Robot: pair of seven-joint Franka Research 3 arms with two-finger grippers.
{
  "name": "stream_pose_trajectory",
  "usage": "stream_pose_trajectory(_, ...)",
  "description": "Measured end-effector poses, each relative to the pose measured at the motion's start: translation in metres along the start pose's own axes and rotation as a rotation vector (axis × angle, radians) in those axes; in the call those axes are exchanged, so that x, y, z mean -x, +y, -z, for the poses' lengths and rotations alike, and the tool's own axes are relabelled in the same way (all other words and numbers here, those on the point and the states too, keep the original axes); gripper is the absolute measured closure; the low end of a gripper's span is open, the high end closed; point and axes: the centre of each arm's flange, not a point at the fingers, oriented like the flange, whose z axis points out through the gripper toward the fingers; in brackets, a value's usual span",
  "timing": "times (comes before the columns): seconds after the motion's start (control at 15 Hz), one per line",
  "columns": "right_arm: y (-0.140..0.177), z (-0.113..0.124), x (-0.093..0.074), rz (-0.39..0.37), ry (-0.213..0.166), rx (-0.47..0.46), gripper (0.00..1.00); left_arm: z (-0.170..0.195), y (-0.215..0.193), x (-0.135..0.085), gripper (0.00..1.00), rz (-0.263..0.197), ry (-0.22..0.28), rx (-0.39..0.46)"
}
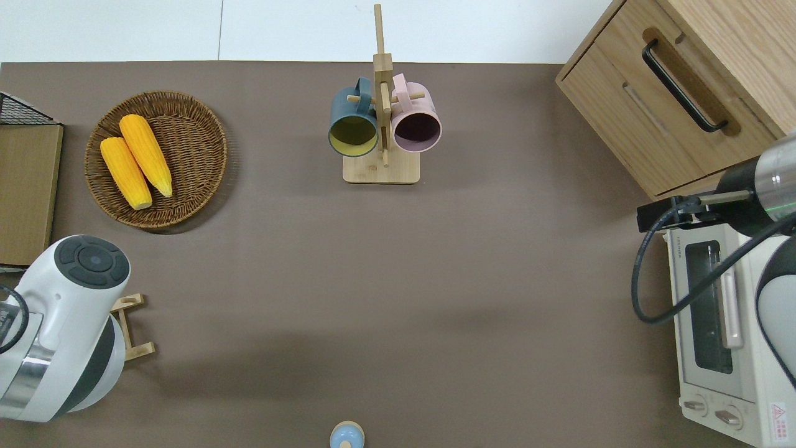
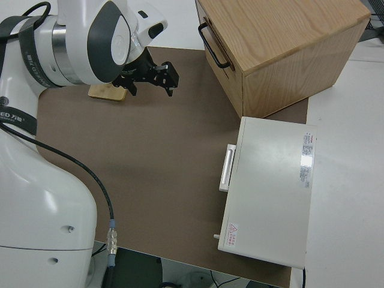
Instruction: Pick gray plate from table and place it on lower plate rack with left arm
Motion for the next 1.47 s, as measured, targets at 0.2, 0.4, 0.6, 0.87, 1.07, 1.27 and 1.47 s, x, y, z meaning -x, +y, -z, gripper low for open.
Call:
stream_pose_trajectory(0.2,0.000,0.000,0.000,0.000,0.000,0.000,0.01,0.007,0.007,0.002,0.94,0.008,0.016,-0.011)
stream_pose_trajectory(0.4,0.000,0.000,0.000,0.000,0.000,0.000,0.01,0.016,0.019,0.009,0.94,0.032,0.027,-0.031)
stream_pose_trajectory(0.6,0.000,0.000,0.000,0.000,0.000,0.000,0.01,0.018,0.031,0.012,0.94,0.044,0.032,-0.063)
stream_pose_trajectory(0.87,0.000,0.000,0.000,0.000,0.000,0.000,0.01,0.012,0.042,0.009,0.94,0.052,0.019,-0.074)
stream_pose_trajectory(1.07,0.000,0.000,0.000,0.000,0.000,0.000,0.01,0.010,0.044,0.008,0.91,0.051,0.016,-0.078)
stream_pose_trajectory(1.27,0.000,0.000,0.000,0.000,0.000,0.000,0.01,0.010,0.044,0.008,0.65,0.053,0.017,-0.083)
stream_pose_trajectory(1.47,0.000,0.000,0.000,0.000,0.000,0.000,0.01,0.011,0.045,0.008,0.33,0.052,0.022,-0.085)
